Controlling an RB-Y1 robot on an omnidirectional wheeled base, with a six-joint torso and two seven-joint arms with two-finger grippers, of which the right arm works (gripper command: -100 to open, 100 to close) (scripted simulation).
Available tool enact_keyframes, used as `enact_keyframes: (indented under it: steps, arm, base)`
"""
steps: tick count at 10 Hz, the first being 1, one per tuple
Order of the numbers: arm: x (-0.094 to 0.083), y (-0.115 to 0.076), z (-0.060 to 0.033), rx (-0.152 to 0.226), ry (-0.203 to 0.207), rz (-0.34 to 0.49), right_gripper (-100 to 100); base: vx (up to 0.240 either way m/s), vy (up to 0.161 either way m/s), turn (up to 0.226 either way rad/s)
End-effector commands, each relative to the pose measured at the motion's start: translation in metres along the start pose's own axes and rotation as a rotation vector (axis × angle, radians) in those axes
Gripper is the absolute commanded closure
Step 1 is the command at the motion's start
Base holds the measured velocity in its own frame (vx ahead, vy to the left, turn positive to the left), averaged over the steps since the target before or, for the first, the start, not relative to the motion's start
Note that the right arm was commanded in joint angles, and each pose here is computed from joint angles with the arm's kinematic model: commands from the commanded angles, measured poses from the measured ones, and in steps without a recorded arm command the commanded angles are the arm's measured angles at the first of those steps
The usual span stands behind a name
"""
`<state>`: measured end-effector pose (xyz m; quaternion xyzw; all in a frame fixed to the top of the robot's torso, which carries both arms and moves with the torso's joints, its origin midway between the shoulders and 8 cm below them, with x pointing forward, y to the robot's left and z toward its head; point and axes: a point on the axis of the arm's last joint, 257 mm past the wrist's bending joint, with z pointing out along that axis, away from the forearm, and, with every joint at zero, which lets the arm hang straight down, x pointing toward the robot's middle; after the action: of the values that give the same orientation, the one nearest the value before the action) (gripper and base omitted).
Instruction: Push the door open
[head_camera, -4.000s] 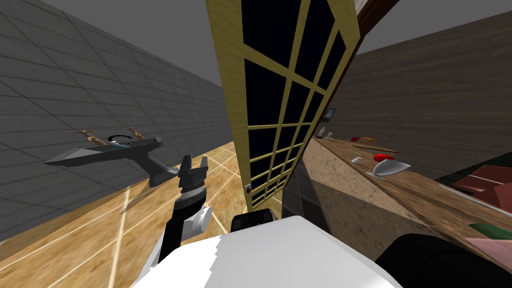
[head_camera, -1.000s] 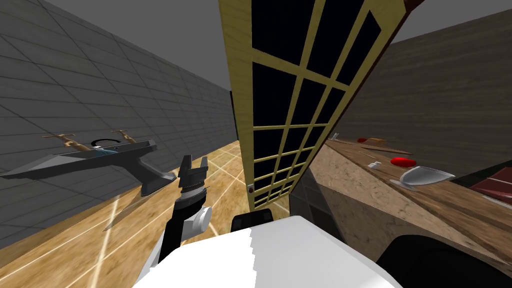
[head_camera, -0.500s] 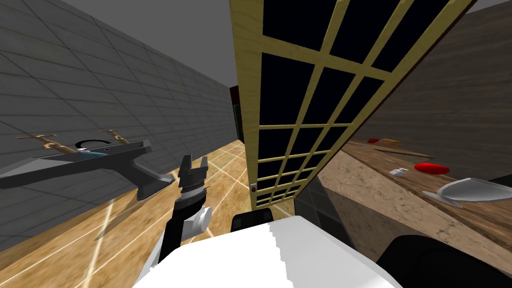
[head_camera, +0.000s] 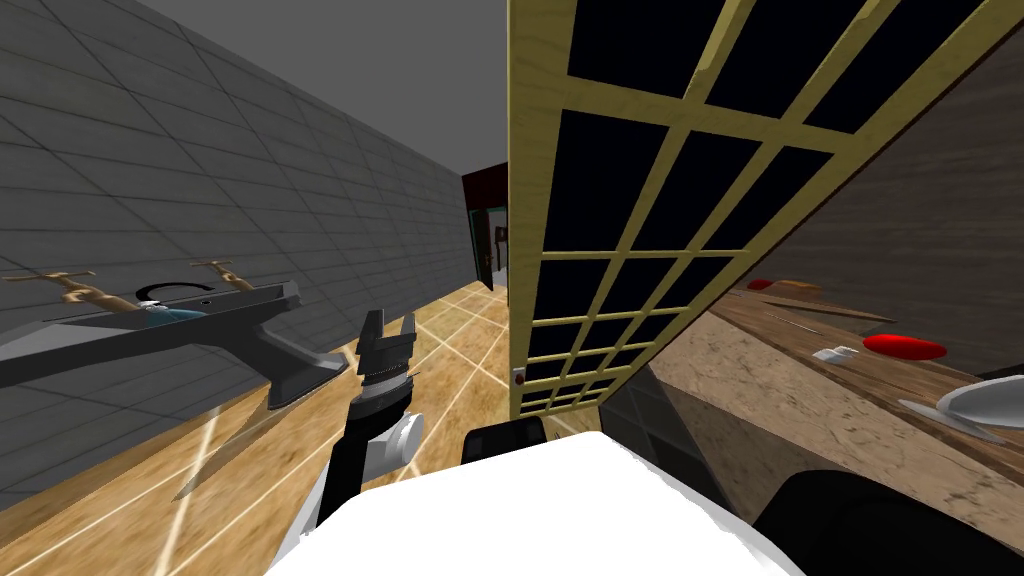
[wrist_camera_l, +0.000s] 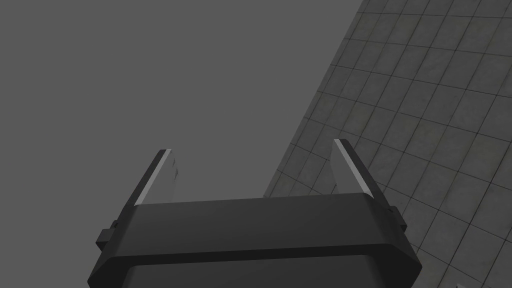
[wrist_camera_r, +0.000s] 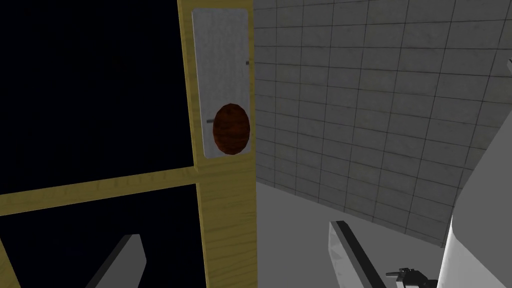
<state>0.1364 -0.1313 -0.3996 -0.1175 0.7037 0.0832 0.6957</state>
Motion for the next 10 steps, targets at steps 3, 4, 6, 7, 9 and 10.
enact_keyframes:
  steps: [3, 4, 6, 7, 9, 10]
  arm:
    - [0.0, 0.0, 0.0, 0.0, 0.0, 0.0, 100]
    - [0.0, 0.0, 0.0, 0.0, 0.0, 0.0, 100]
    - [0.0, 0.0, 0.0, 0.0, 0.0, 0.0, 100]
    - [0.0, 0.0, 0.0, 0.0, 0.0, 0.0, 100]
    - [0.004, -0.022, -0.0065, 0.02, 0.015, -0.016, -100]
    - [0.004, -0.022, -0.0065, 0.02, 0.015, -0.016, -100]
  base:
    - [0.008, 0.008, -0.001]
    - [-0.016, -0.02, 0.002]
    - [-0.008, -0.008, 0.0]
    - [0.0, 0.0, 0.0]
    - [0.045, 0.098, -0.17]
    - [0.052, 0.105, -0.006]
